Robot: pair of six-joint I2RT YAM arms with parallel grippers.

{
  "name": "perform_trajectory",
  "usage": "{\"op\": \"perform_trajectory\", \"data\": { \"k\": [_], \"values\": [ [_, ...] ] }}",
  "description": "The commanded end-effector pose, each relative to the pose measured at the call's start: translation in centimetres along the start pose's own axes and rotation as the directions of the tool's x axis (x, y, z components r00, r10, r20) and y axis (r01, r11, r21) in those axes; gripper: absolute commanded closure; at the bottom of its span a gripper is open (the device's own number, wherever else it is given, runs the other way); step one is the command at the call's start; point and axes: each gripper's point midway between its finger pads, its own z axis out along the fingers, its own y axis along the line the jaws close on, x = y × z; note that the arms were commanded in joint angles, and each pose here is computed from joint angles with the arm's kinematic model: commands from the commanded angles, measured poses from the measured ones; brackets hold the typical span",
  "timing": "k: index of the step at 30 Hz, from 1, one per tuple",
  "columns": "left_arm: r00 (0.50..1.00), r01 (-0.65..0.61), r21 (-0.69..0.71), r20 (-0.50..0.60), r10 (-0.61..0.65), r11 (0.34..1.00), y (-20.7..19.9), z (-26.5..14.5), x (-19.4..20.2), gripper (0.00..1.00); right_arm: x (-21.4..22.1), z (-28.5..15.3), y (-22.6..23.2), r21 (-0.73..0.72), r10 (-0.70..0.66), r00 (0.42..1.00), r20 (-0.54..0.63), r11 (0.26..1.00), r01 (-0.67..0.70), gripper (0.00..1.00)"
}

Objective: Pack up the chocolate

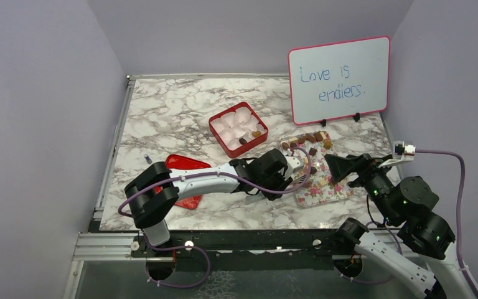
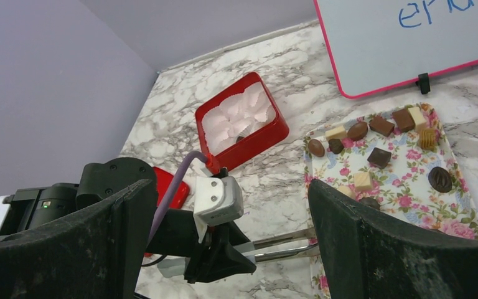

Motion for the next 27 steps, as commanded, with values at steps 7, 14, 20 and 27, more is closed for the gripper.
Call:
{"op": "perform_trajectory", "data": {
  "k": [7, 14, 20, 27],
  "values": [
    [0.990, 0.005, -0.064, 0.138, 0.004, 0.998, 0.3, -2.5, -3.8, 0.74, 0.1, -0.2, -0.6, 0.021, 0.005, 1.000, 0.009, 1.000, -0.005, 0.04],
    [0.983, 0.039, -0.094, 0.180, -0.021, 0.995, 0.5, -3.9, -5.0, 0.75, 0.3, -0.1, -0.6, 0.018, 0.009, 1.000, 0.003, 1.000, -0.009, 0.04],
    [0.978, 0.083, -0.167, 0.201, -0.048, 0.982, 1.9, -5.2, -5.8, 0.75, 1.0, 0.2, -0.3, 0.007, 0.012, 1.000, -0.017, 1.000, -0.012, 0.04],
    [0.970, 0.163, -0.205, 0.213, -0.119, 0.965, 3.9, -6.8, -6.6, 0.75, 1.5, 0.5, -0.2, 0.001, 0.014, 0.999, -0.029, 1.000, -0.014, 0.04]
  ]
}}
